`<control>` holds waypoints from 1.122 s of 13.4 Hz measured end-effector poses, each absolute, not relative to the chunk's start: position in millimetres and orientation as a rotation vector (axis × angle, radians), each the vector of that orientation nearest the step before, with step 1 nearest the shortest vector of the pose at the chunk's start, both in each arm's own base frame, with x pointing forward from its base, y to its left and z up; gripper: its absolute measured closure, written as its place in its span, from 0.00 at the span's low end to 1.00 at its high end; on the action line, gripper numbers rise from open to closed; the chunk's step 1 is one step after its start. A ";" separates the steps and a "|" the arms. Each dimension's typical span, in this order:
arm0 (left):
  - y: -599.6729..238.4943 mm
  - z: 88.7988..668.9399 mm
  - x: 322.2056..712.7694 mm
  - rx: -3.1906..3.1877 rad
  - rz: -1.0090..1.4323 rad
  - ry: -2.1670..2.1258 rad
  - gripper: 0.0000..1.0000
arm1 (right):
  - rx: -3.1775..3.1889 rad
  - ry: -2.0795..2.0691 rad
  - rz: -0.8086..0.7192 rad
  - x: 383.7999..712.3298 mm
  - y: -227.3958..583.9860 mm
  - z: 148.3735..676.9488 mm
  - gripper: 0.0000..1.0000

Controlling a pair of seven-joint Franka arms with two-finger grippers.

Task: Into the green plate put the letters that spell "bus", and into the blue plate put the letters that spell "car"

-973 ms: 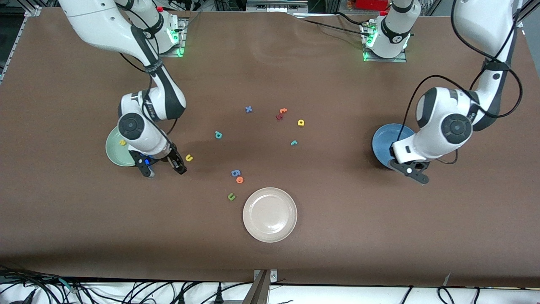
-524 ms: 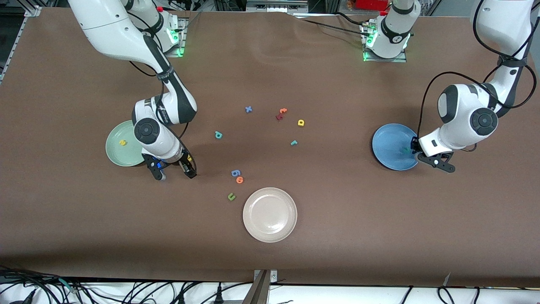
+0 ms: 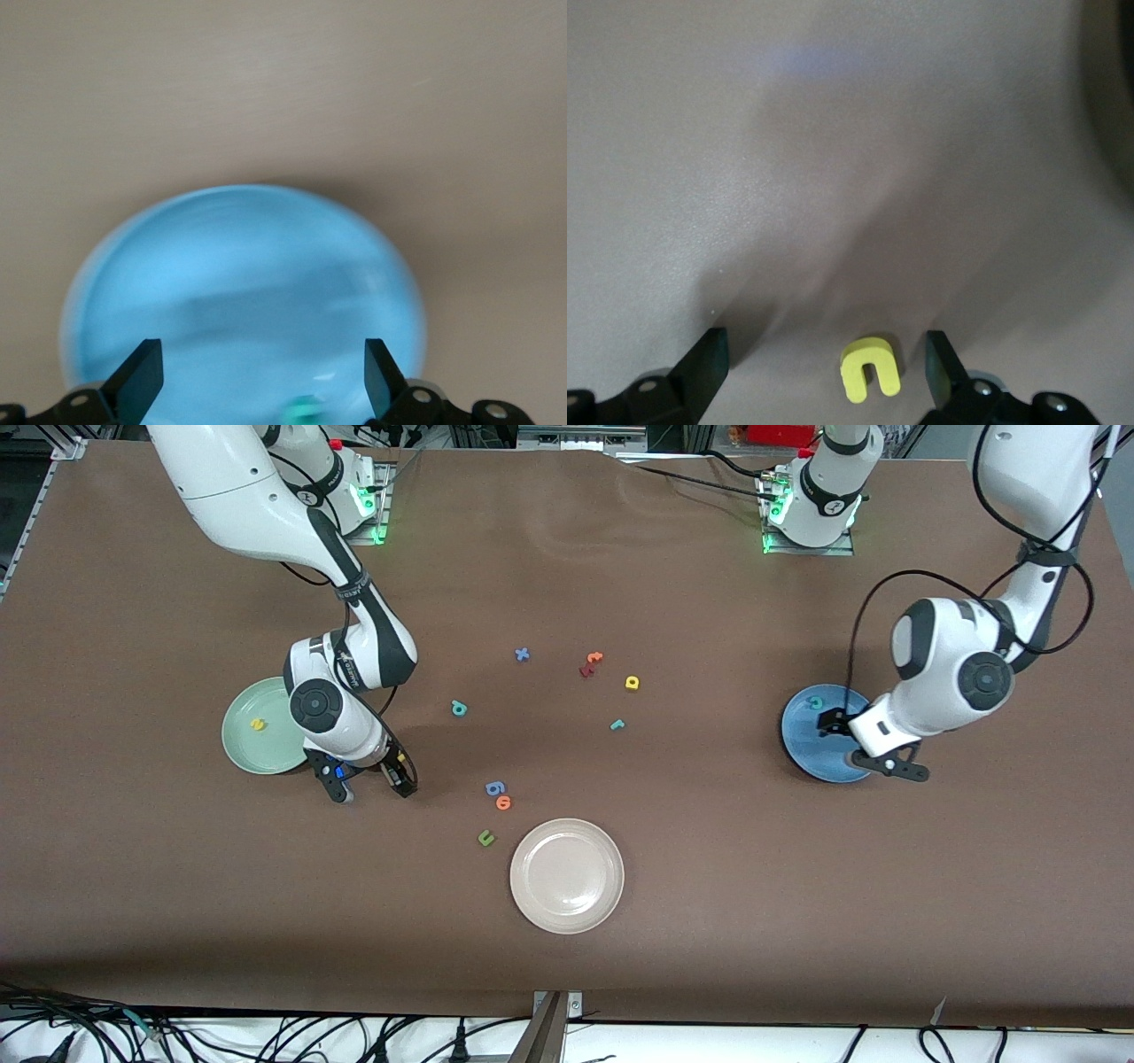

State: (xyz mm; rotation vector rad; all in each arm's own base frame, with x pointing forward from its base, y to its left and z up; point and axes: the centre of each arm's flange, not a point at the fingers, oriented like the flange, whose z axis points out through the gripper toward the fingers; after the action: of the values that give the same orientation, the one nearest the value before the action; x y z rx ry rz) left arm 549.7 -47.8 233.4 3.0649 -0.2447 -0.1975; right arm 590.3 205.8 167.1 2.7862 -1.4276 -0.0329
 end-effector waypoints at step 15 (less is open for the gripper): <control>-385.5 224.5 406.8 3.117 -0.098 -0.042 0.00 | 2.773 -1.286 -0.147 583.8 200.5 183.8 0.74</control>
State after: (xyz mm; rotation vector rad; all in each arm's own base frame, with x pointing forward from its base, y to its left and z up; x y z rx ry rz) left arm 406.8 -385.5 224.5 3.1170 -0.0424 -0.0984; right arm 583.8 200.5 183.8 2.7729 -1.2856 -0.1471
